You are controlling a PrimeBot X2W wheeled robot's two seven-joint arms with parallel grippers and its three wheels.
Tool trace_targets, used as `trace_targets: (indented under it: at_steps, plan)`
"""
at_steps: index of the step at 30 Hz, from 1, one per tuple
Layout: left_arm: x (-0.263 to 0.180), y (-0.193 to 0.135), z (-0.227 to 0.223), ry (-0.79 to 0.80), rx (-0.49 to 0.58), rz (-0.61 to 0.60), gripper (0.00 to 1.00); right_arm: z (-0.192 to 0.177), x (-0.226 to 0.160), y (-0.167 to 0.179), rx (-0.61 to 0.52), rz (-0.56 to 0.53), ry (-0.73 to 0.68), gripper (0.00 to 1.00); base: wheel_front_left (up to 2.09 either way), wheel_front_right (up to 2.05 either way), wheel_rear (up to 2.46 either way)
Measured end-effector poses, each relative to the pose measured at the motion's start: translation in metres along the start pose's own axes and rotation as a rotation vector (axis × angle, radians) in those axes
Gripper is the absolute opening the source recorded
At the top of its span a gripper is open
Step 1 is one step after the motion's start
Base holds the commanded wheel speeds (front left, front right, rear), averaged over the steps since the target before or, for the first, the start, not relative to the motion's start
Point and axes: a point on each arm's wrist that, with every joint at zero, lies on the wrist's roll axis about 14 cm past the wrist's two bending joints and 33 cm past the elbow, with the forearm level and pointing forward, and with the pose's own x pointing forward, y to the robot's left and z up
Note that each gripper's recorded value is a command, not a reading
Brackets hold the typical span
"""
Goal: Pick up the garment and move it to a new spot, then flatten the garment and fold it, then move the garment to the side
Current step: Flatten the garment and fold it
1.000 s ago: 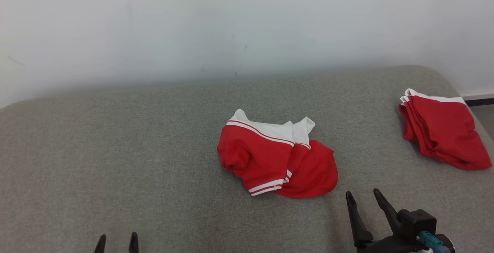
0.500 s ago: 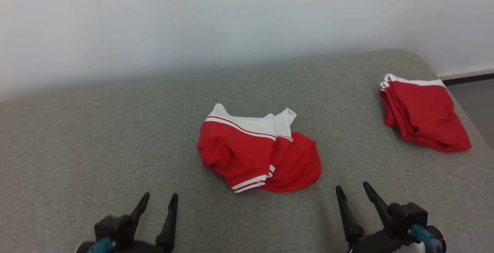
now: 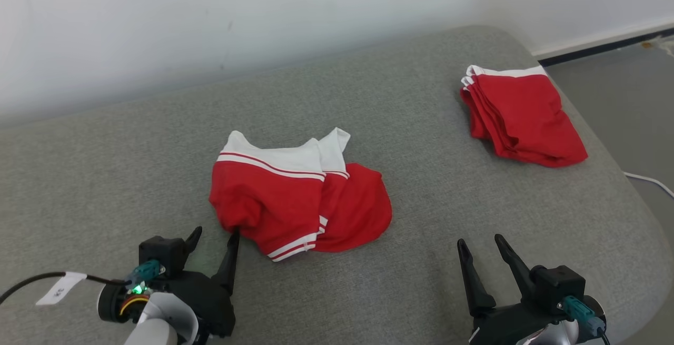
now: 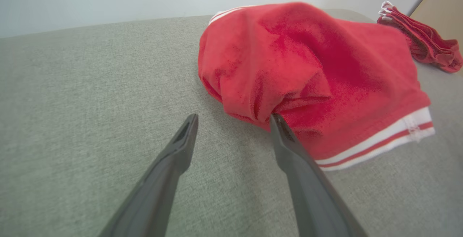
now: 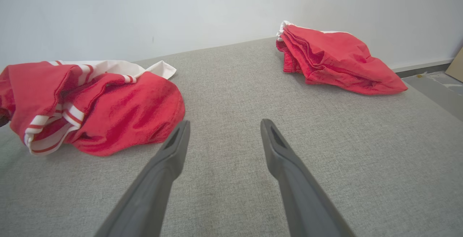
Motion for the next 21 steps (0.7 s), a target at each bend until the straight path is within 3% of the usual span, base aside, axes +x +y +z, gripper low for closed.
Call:
trace_targets:
  at_steps: [7,8,9,10,15,21]
  plan:
    - [0.019,-0.007,0.005,-0.027,0.009,-0.033,0.97,-0.004,-0.003,-0.009,-0.001,-0.032,0.013,1.0,0.0,0.0,0.0]
    - [0.019,-0.008,0.005,-0.033,0.011,-0.035,0.46,-0.004,-0.003,-0.009,-0.001,-0.032,0.012,1.0,0.0,0.0,0.0]
    - [0.019,-0.009,0.007,-0.042,0.016,-0.039,0.1,-0.004,-0.003,-0.009,-0.001,-0.031,0.01,1.0,0.0,0.0,0.0]
    - [0.019,-0.009,0.009,-0.057,0.016,-0.039,0.0,-0.004,-0.003,-0.009,0.0,-0.031,0.009,1.0,0.0,0.0,0.0]
    - [0.013,0.007,0.053,-0.236,-0.027,0.028,0.0,-0.002,0.0,-0.004,0.001,-0.013,0.001,1.0,0.0,0.0,0.0]
    - [-0.008,-0.004,0.149,-0.538,-0.006,-0.009,0.0,0.001,0.003,0.006,0.002,0.017,-0.007,1.0,0.0,0.0,0.0]
